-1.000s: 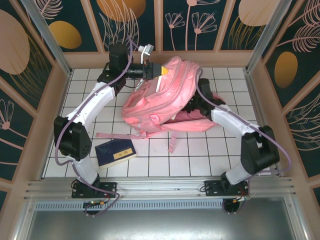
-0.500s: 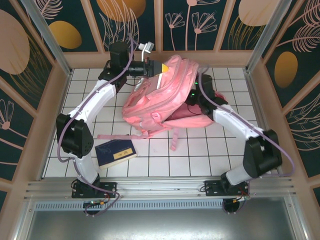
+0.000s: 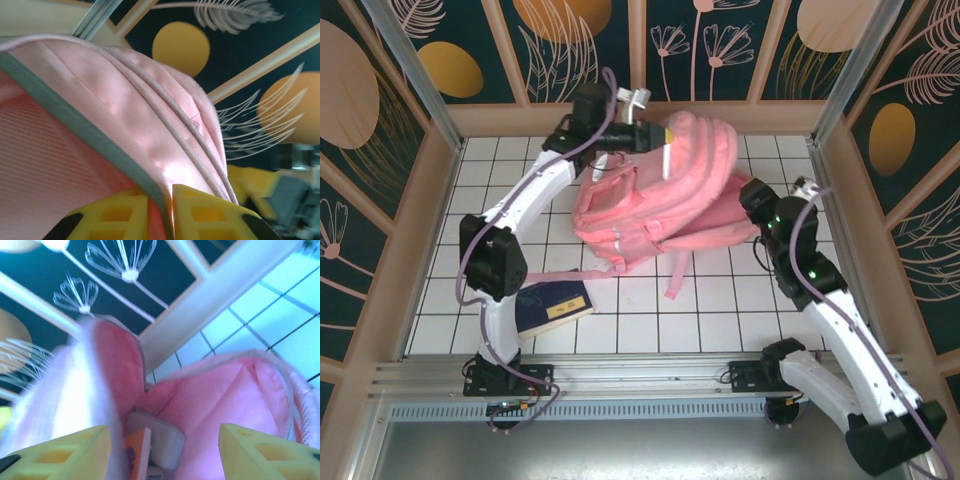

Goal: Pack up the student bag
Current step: Close the student bag at the center of the table, then rotate the book at the bottom-center of the table.

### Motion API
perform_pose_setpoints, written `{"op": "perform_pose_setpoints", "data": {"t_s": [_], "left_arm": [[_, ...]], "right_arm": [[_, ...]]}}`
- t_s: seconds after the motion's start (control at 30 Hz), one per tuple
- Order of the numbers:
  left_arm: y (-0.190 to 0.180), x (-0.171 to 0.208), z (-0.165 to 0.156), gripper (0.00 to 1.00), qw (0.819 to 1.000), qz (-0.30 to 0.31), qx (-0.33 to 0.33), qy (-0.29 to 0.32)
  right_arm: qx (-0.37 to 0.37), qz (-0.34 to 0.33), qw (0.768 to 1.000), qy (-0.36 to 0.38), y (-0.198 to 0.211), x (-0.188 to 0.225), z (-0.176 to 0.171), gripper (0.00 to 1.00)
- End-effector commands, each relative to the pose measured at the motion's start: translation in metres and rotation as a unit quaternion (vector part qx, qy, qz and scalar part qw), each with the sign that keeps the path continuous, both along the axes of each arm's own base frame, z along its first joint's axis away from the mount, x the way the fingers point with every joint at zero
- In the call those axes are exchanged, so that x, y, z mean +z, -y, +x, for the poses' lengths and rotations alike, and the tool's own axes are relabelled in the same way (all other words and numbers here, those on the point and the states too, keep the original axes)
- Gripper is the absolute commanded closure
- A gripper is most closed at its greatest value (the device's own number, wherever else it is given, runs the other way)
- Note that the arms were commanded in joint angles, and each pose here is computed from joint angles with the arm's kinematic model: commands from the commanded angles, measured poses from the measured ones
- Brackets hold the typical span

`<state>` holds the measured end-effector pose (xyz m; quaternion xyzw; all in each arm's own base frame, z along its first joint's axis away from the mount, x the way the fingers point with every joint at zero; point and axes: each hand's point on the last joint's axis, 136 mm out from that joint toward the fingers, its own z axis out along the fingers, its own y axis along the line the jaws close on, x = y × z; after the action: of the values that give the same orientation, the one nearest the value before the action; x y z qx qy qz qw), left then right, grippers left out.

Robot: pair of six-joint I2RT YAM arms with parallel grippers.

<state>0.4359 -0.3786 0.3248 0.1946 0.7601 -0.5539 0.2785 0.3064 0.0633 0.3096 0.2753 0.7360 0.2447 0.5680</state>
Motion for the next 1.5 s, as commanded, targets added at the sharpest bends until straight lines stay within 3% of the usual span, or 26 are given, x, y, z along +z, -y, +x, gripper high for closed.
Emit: {"op": "perform_pose_setpoints", "data": {"t_s": [0.0, 0.17, 0.33, 0.5, 0.6, 0.67, 0.7, 0.83, 1.03, 1.2, 1.47], "left_arm": [[0.024, -0.05, -0.001, 0.78, 0.998, 0.057, 0.002, 0.001], [0.041, -0.071, -0.012, 0.63, 0.998, 0.056, -0.016, -0.014], [0.017, -0.027, -0.021, 0.56, 0.996, 0.076, 0.03, 0.04], [-0.077, 0.007, -0.038, 0.53, 0.96, 0.148, 0.22, 0.094], [-0.132, -0.021, -0.065, 0.46, 0.944, 0.159, 0.284, 0.041], [-0.167, -0.064, -0.083, 0.45, 0.933, 0.169, 0.317, -0.025], [-0.19, -0.09, -0.092, 0.45, 0.918, 0.177, 0.346, -0.073], [-0.267, -0.189, -0.133, 0.45, 0.836, 0.247, 0.442, -0.214], [-0.313, -0.261, -0.161, 0.41, 0.772, 0.259, 0.497, -0.3], [-0.333, -0.299, -0.164, 0.4, 0.74, 0.25, 0.52, -0.345], [-0.349, -0.312, -0.157, 0.4, 0.728, 0.256, 0.534, -0.345]], "right_arm": [[-0.04, -0.033, 0.999, 0.013, 0.018, 0.002, -0.01, 0.41], [0.007, -0.049, 0.998, 0.029, 0.004, 0.008, -0.012, 0.41], [0.126, -0.077, 0.988, 0.05, -0.041, 0.015, -0.013, 0.43], [0.235, -0.114, 0.965, 0.028, -0.099, -0.002, -0.012, 0.45], [0.313, -0.135, 0.94, 0.02, -0.145, -0.017, -0.022, 0.46], [0.387, -0.146, 0.91, 0.017, -0.182, -0.027, -0.035, 0.46], [0.425, -0.149, 0.893, 0.013, -0.201, -0.034, -0.042, 0.46], [0.554, -0.169, 0.815, -0.02, -0.267, -0.071, -0.08, 0.46], [0.696, -0.241, 0.671, -0.081, -0.341, -0.151, -0.149, 0.55], [0.752, -0.246, 0.601, -0.114, -0.377, -0.188, -0.174, 0.69], [0.779, -0.271, 0.543, -0.159, -0.402, -0.244, -0.191, 0.77]]}}
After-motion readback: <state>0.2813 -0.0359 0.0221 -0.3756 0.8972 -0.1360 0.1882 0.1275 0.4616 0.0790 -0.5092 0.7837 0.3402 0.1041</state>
